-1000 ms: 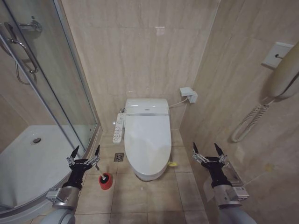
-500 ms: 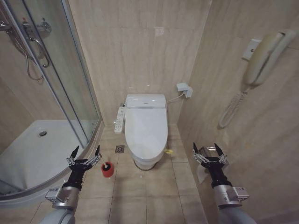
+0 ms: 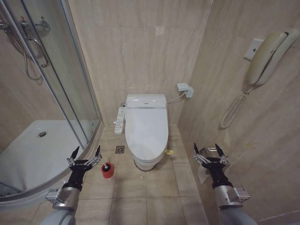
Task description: Open the toilet lid, clean the toilet bowl with a toilet brush, close the toilet lid, and flush.
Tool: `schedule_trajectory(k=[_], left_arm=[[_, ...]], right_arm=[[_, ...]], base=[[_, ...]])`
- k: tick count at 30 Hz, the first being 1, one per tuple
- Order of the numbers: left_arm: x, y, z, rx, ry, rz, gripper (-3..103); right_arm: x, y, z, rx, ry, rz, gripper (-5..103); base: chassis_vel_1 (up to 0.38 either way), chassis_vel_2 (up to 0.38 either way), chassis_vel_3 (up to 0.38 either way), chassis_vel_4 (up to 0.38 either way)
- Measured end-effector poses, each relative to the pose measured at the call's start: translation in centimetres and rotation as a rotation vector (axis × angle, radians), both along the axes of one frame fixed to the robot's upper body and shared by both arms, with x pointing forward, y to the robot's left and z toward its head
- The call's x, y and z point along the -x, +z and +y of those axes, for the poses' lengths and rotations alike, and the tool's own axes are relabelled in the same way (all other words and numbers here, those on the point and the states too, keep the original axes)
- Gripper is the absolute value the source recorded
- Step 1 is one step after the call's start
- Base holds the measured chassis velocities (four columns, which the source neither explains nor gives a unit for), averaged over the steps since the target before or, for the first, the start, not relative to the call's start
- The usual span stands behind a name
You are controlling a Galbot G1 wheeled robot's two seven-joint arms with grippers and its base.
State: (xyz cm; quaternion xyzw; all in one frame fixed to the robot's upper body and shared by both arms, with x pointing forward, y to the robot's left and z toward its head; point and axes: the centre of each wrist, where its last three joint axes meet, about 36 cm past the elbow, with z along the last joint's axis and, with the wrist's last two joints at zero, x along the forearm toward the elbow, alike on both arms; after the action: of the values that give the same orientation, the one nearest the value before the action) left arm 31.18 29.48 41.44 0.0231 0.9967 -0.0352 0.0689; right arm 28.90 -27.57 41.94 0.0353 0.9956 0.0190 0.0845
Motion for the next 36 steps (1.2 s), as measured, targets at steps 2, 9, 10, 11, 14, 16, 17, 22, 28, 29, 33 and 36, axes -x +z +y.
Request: schedule_trajectory(k=[2, 9, 10, 11, 14, 16, 17, 22, 28, 29, 33, 36], left_arm=[[0.0, 0.0, 0.0, 0.0, 0.0, 0.0, 100], [0.02, -0.01, 0.0, 0.0, 0.0, 0.001, 100], [0.02, -0.01, 0.0, 0.0, 0.0, 0.001, 100], [0.01, -0.01, 0.0, 0.0, 0.0, 0.0, 100], [0.01, -0.01, 0.0, 0.0, 0.0, 0.0, 100], [0.0, 0.0, 0.0, 0.0, 0.0, 0.0, 100], [0.0, 0.0, 0.0, 0.0, 0.0, 0.0, 100], [0.0, 0.0, 0.0, 0.0, 0.0, 0.0, 100], [0.0, 0.0, 0.0, 0.0, 0.0, 0.0, 100], [0.0, 0.0, 0.0, 0.0, 0.0, 0.0, 100], [0.01, 0.0, 0.0, 0.0, 0.0, 0.0, 100], [0.01, -0.01, 0.0, 0.0, 0.0, 0.0, 100]], right_arm=[[0.0, 0.0, 0.0, 0.0, 0.0, 0.0, 100], [0.02, -0.02, 0.0, 0.0, 0.0, 0.001, 100], [0.02, -0.02, 0.0, 0.0, 0.0, 0.001, 100], [0.02, -0.02, 0.0, 0.0, 0.0, 0.001, 100], [0.01, -0.01, 0.0, 0.0, 0.0, 0.001, 100], [0.01, 0.0, 0.0, 0.0, 0.0, 0.0, 100], [0.0, 0.0, 0.0, 0.0, 0.0, 0.0, 100], [0.0, 0.0, 0.0, 0.0, 0.0, 0.0, 100], [0.0, 0.0, 0.0, 0.0, 0.0, 0.0, 100], [0.0, 0.0, 0.0, 0.0, 0.0, 0.0, 100], [0.01, -0.01, 0.0, 0.0, 0.0, 0.0, 100], [0.01, -0.01, 0.0, 0.0, 0.0, 0.0, 100]], base=[[0.077, -0.117, -0.11, 0.085], [0.114, -0.12, -0.101, 0.108], [0.092, -0.044, -0.043, 0.086], [0.0, 0.0, 0.0, 0.0], [0.0, 0.0, 0.0, 0.0], [-0.031, 0.027, 0.034, -0.057], [0.0, 0.0, 0.0, 0.0], [0.0, 0.0, 0.0, 0.0], [0.0, 0.0, 0.0, 0.0], [0.061, -0.045, -0.024, 0.03], [0.062, -0.033, -0.028, 0.032], [0.0, 0.0, 0.0, 0.0]])
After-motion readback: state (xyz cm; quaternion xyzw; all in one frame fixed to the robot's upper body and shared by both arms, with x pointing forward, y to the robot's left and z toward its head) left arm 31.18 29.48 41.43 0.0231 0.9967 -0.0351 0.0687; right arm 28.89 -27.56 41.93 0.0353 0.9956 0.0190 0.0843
